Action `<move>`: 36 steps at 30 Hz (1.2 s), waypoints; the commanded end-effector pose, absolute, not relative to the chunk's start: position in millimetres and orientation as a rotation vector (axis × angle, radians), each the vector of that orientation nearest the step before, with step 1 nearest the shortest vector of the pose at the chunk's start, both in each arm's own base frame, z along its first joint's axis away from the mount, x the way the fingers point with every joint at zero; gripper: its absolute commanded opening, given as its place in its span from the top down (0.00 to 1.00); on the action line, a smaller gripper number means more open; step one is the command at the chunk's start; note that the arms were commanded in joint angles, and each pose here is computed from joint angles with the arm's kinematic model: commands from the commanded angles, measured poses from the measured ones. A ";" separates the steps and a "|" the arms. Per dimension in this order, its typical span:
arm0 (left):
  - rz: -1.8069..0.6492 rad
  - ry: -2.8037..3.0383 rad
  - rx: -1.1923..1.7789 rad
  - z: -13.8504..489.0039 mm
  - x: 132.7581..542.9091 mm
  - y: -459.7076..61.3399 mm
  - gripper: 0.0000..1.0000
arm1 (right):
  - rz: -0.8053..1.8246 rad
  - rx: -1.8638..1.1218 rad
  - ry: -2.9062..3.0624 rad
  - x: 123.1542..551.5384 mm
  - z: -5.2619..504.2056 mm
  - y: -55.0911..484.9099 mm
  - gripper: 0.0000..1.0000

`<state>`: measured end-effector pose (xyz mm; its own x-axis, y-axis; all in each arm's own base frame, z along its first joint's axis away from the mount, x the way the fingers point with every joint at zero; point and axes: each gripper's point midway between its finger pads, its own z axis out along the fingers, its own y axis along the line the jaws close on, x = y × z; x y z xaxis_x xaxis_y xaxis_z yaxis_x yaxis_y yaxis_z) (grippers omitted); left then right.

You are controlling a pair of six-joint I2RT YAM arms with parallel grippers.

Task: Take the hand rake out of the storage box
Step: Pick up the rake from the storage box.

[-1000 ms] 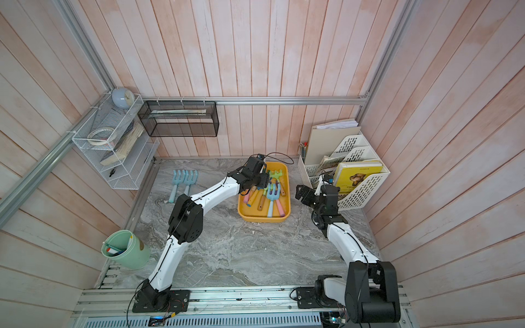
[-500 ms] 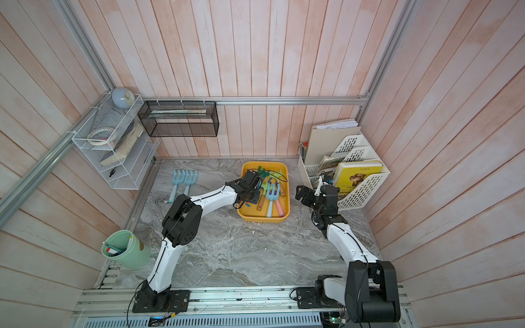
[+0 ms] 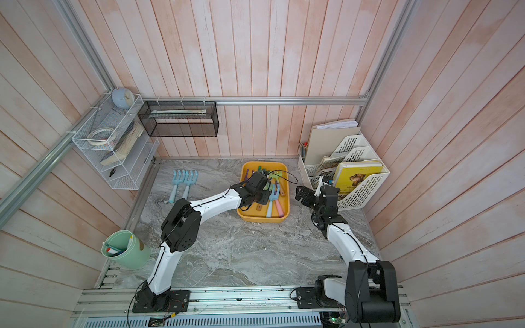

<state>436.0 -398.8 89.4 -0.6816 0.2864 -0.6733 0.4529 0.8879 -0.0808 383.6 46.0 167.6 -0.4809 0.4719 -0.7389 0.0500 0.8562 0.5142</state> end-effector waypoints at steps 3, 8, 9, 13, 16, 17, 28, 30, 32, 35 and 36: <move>-0.451 2.350 0.515 99.8 411.6 -423.2 0.42 | 0.518 0.386 2.034 382.3 162.3 43.2 0.02; -0.446 2.416 0.489 79.3 404.2 -422.2 0.42 | 0.529 0.383 2.034 381.5 161.9 44.8 0.02; -0.457 2.420 0.492 77.9 402.9 -423.4 0.42 | 0.529 0.384 2.033 381.2 161.8 44.6 0.02; -0.492 2.436 0.505 68.9 397.1 -428.7 0.46 | 0.532 0.384 2.034 380.3 161.5 45.0 0.02; -0.459 2.453 0.506 60.4 398.5 -426.6 0.49 | 0.532 0.383 2.032 380.1 162.0 45.0 0.02; -0.449 2.460 0.503 56.9 399.4 -425.3 0.49 | 0.532 0.383 2.034 379.7 161.3 45.0 0.02; -0.419 2.502 0.513 32.2 402.5 -427.1 0.55 | 0.530 0.384 2.033 379.5 160.1 44.8 0.02; -0.417 2.506 0.514 29.0 403.7 -427.2 0.55 | 0.532 0.384 2.034 379.6 159.8 45.0 0.02; -0.421 2.504 0.518 29.2 404.2 -428.4 0.60 | 0.529 0.383 2.034 379.5 159.6 44.7 0.02; -0.426 2.484 0.524 38.9 406.2 -429.8 0.71 | 0.531 0.383 2.030 379.6 161.0 44.7 0.02; -0.426 2.473 0.525 44.3 407.1 -429.9 0.74 | 0.530 0.382 2.031 379.4 160.5 44.7 0.02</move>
<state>402.9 -426.9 37.4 -0.7717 0.2628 -0.5791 0.4393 0.8788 -0.1866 381.2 46.3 162.3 -0.4896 0.4713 -0.7336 0.0533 0.8559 0.5144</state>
